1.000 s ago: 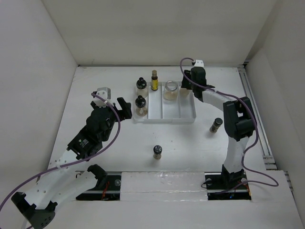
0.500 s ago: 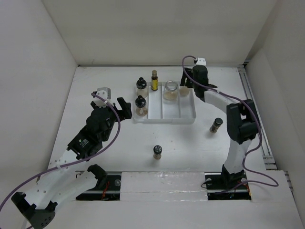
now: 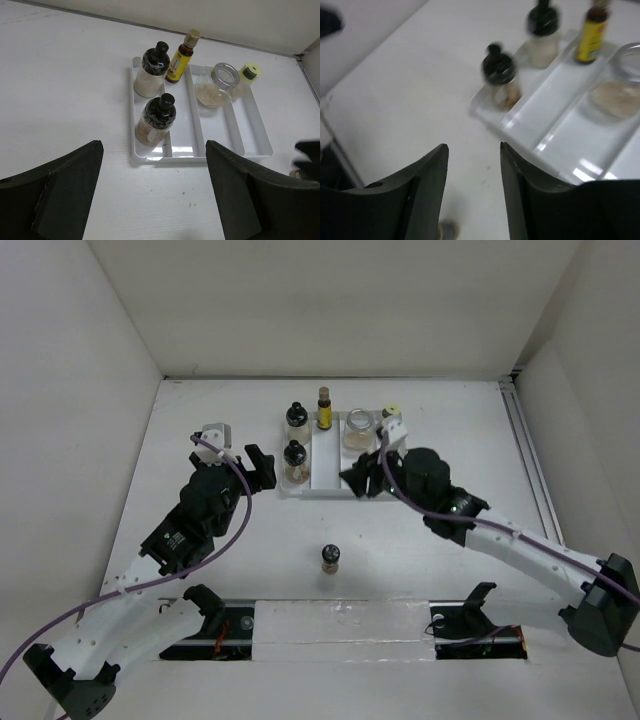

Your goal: Organize the condiment bottles

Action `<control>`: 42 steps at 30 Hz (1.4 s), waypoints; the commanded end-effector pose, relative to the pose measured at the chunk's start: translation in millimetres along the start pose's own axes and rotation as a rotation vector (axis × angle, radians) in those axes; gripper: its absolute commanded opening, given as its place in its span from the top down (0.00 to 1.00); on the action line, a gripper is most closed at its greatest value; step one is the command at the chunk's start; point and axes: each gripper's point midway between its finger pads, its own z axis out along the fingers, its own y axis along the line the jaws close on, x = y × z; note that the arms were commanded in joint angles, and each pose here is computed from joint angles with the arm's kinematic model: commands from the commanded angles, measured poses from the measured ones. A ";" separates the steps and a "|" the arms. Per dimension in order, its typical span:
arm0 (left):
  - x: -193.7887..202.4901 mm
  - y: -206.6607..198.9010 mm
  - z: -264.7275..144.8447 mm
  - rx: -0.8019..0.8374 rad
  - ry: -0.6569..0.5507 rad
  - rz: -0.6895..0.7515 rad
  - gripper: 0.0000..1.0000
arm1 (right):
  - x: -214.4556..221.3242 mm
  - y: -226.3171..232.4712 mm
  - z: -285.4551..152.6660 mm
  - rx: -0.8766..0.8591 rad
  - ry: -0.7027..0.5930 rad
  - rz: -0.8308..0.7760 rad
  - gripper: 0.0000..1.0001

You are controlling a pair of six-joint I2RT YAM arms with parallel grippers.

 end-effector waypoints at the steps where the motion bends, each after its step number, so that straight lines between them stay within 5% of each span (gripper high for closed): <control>1: -22.2 -5.4 -5.1 0.021 -0.057 -0.021 0.21 | 56.8 37.0 -39.0 -0.134 0.193 -0.085 0.45; 3: -22.2 -5.4 -5.1 0.021 -0.057 -0.021 0.21 | 74.4 60.4 -61.3 -0.205 0.258 -0.110 0.23; 6: -20.0 -5.6 -3.1 0.017 -0.050 -0.017 0.21 | 102.7 91.8 -82.5 -0.291 0.353 -0.146 0.14; 14: -20.0 -5.6 -3.1 0.017 -0.050 -0.017 0.21 | 174.2 105.9 -73.7 -0.236 0.575 -0.254 0.10; 20: -20.0 -5.6 -3.1 0.017 -0.050 -0.017 0.21 | 179.4 106.4 -64.3 -0.212 0.556 -0.255 0.10; 28: -19.4 -7.1 -3.2 0.026 -0.046 -0.017 0.21 | 194.7 102.4 -51.2 -0.174 0.576 -0.274 0.25; 34: -20.8 -9.5 -3.2 0.038 -0.050 -0.021 0.21 | 191.0 105.0 -47.9 -0.166 0.555 -0.246 0.52; 42: -20.2 -11.0 -3.4 0.046 -0.047 -0.021 0.21 | 94.4 96.5 -46.0 -0.047 0.264 -0.205 0.58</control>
